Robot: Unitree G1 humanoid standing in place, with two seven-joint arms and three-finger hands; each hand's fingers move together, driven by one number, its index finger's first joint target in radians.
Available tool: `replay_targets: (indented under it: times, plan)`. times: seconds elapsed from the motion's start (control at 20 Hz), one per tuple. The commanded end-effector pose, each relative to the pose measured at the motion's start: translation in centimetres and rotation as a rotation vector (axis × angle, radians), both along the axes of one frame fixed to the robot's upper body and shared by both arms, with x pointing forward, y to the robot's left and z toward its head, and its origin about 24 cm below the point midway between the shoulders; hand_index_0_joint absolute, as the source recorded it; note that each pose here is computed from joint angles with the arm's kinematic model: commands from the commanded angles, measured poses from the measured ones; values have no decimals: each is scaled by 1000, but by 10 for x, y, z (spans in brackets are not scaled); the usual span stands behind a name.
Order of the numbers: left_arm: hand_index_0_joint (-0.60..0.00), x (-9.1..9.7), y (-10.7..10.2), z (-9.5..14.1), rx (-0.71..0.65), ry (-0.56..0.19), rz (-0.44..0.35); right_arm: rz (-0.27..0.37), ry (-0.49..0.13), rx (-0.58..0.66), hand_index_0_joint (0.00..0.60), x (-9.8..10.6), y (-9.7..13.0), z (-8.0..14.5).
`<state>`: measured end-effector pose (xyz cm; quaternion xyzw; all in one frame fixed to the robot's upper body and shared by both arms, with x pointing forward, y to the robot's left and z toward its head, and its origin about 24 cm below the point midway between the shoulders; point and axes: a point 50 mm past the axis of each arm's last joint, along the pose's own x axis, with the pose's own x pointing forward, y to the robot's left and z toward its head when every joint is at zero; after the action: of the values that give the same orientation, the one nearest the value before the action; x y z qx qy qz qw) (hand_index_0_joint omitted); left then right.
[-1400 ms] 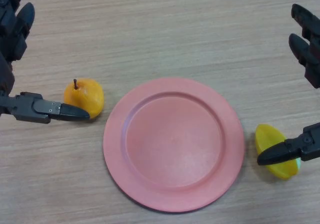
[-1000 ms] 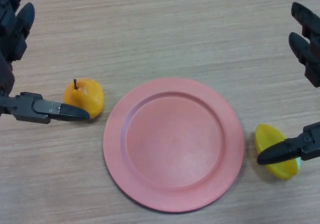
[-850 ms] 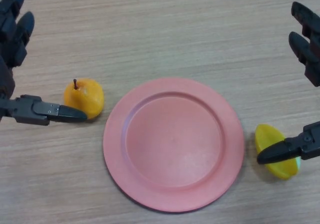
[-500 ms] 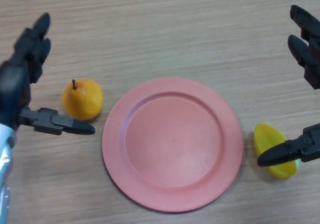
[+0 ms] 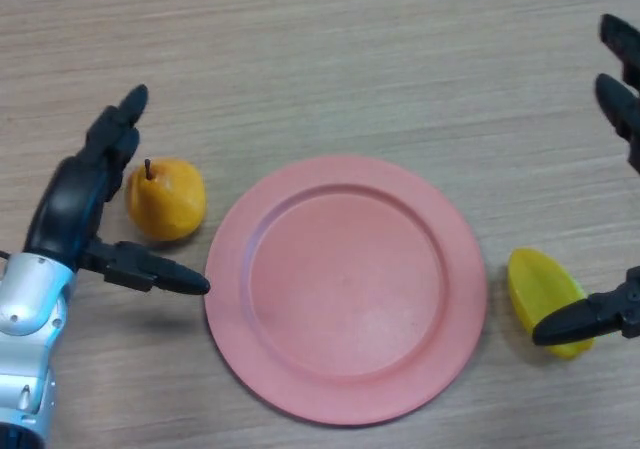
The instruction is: Pick up the yellow pear and place it on the plate
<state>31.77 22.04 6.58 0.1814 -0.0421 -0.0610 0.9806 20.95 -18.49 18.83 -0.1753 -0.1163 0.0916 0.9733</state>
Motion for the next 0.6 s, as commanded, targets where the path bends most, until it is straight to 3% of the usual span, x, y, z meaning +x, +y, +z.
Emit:
replay_targets:
  times: [0.05,0.4,0.5,0.6]
  plan:
    - [0,11,6,40,7,-249,12,-33,-222,-59,0,-14,-5,31]
    - [0,26,2,27,-67,-232,56,-61,-222,-78,0,-21,-6,34]
    - [0,29,0,29,-85,-260,56,-68,-213,-95,0,-23,-7,33]
    - [-198,29,-2,29,-82,-276,54,-72,-217,-101,0,-24,-8,33]
